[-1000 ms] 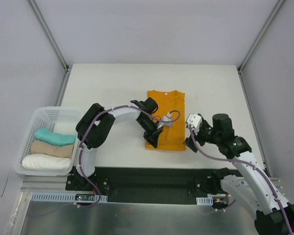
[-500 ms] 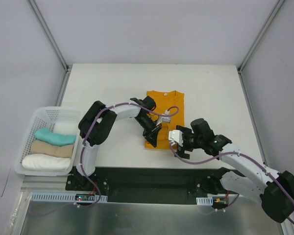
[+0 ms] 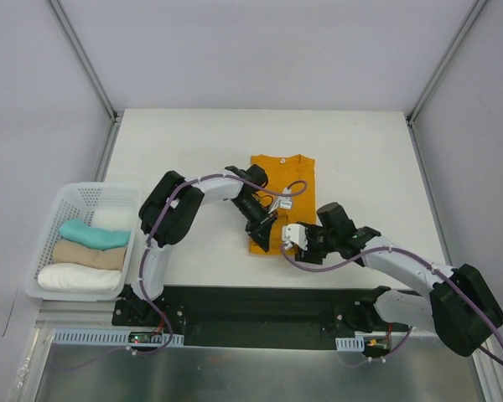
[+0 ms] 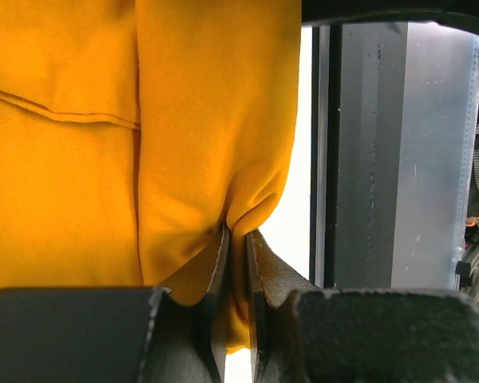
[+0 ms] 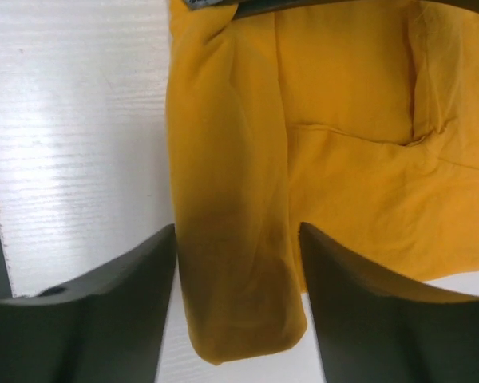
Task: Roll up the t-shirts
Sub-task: Roll the T-shirt to the center of the board.
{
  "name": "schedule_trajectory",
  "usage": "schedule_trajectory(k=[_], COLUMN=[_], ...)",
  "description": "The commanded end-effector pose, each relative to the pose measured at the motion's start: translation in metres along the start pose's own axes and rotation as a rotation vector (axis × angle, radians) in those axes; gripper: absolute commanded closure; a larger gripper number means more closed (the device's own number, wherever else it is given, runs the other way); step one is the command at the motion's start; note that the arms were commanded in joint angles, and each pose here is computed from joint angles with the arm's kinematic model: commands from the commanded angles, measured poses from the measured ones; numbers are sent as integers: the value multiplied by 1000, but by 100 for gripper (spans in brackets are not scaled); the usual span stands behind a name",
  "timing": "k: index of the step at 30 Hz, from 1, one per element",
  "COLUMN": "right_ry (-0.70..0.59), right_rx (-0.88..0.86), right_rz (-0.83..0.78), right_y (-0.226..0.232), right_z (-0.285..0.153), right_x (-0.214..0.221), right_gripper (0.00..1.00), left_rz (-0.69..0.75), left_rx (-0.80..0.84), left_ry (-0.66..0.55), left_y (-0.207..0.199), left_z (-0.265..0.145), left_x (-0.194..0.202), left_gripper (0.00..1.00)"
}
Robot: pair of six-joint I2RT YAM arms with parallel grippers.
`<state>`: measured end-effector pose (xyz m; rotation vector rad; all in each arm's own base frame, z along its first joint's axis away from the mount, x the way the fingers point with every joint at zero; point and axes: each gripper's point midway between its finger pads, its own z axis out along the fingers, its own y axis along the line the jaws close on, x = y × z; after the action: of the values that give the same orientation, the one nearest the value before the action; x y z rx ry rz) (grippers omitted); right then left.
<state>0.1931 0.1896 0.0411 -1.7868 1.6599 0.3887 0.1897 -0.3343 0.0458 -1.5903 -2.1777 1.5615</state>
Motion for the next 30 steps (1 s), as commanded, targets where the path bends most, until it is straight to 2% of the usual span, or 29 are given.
schedule_trajectory(k=[1, 2, 3, 6, 9, 16, 23, 28, 30], right_ry=[11, 13, 25, 16, 19, 64, 98, 102, 112], right_rx=[-22, -49, -84, -192, -305, -567, -661, -751, -790], right_rz=[-42, -39, -28, 46, 154, 408, 584, 715, 760], right_y=[-2, 3, 8, 20, 31, 53, 41, 29, 27], right_z=[1, 2, 0, -7, -17, -37, -33, -30, -28], right_x=[-1, -1, 1, -5, -11, 0, 19, 17, 16], right_gripper=[49, 53, 61, 74, 80, 85, 87, 87, 87], left_rz=[-4, -19, -33, -106, -195, -317, -351, -366, -369], left_rx=[38, 48, 51, 78, 131, 191, 127, 87, 29], left_ry=[-40, -48, -52, -70, -99, -118, -86, -51, -26], left_y=[-4, -6, -6, -12, -24, -34, -12, 1, 12], left_z=[-7, -9, -9, -15, -22, -25, -23, -19, -19], left_x=[-9, -10, -10, -11, -16, -19, -16, -5, -2], left_gripper=[100, 100, 100, 100, 100, 100, 100, 100, 96])
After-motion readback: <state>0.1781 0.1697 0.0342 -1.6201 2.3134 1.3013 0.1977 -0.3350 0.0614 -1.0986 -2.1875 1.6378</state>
